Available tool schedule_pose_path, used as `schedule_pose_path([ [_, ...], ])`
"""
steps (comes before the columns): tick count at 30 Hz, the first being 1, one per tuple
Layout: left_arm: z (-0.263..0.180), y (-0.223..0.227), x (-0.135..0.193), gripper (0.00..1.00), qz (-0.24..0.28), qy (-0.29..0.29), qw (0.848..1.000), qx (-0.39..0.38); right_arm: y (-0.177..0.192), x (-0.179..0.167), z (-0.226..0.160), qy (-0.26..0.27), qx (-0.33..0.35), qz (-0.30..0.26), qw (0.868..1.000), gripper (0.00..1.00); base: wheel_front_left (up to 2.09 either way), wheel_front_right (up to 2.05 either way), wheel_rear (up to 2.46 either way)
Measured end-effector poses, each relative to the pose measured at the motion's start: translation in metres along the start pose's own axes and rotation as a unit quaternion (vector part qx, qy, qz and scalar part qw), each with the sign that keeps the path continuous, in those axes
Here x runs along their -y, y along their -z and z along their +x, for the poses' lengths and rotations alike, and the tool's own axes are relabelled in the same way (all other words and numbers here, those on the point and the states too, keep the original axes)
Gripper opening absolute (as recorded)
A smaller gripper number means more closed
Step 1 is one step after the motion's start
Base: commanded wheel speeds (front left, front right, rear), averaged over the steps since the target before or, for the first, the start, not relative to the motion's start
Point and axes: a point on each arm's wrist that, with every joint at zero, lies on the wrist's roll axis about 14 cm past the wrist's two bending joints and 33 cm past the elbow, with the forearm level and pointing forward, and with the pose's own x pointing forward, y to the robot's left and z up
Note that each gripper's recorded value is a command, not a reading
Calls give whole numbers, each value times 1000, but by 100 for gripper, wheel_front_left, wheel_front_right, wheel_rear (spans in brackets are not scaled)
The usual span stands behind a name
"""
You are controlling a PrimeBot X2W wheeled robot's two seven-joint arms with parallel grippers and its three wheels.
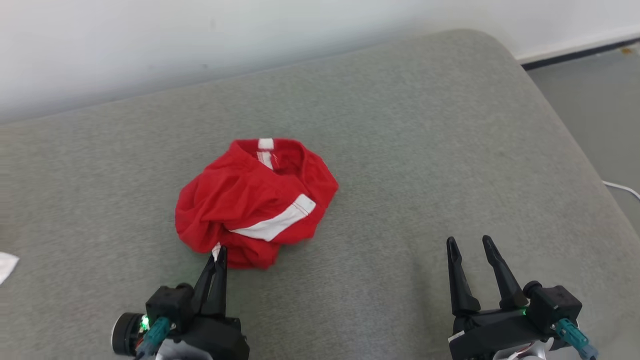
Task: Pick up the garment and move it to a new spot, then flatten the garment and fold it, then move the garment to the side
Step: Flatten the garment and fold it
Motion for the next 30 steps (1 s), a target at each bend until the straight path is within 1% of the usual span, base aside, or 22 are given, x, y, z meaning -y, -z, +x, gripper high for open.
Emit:
schedule_pose_path([
  [4,-23,-8,-14,0,18,-19,1000,12,1,-16,5,-25,1,3,1000,100,0,0,0],
  [9,-59,0,-25,0,30,-34,999,-1,5,-37,8,-56,-3,9,998,100,0,0,0],
  [14,-99,36,-28,0,14,-56,997,-54,6,-59,15,-90,-3,13,996,100,0,0,0],
  [16,-108,46,-29,0,3,-65,996,-68,6,-67,16,-101,-4,14,995,100,0,0,0],
  [20,-114,42,-33,0,-14,-81,995,-59,9,-76,16,-113,-8,16,993,100,0,0,0],
  [21,-114,40,-33,2,-15,-83,995,-54,10,-78,17,-117,-8,16,993,100,0,0,0],
  [22,-114,37,-34,70,-14,-85,995,-50,9,-82,17,-123,-8,16,992,100,0,0,0],
  [23,-114,35,-35,100,-15,-87,995,-47,9,-86,17,-129,-7,17,991,100,0,0,0],
  [30,-121,27,-46,100,-25,-112,993,-30,9,-105,15,-157,-8,17,987,100,0,0,0],
])
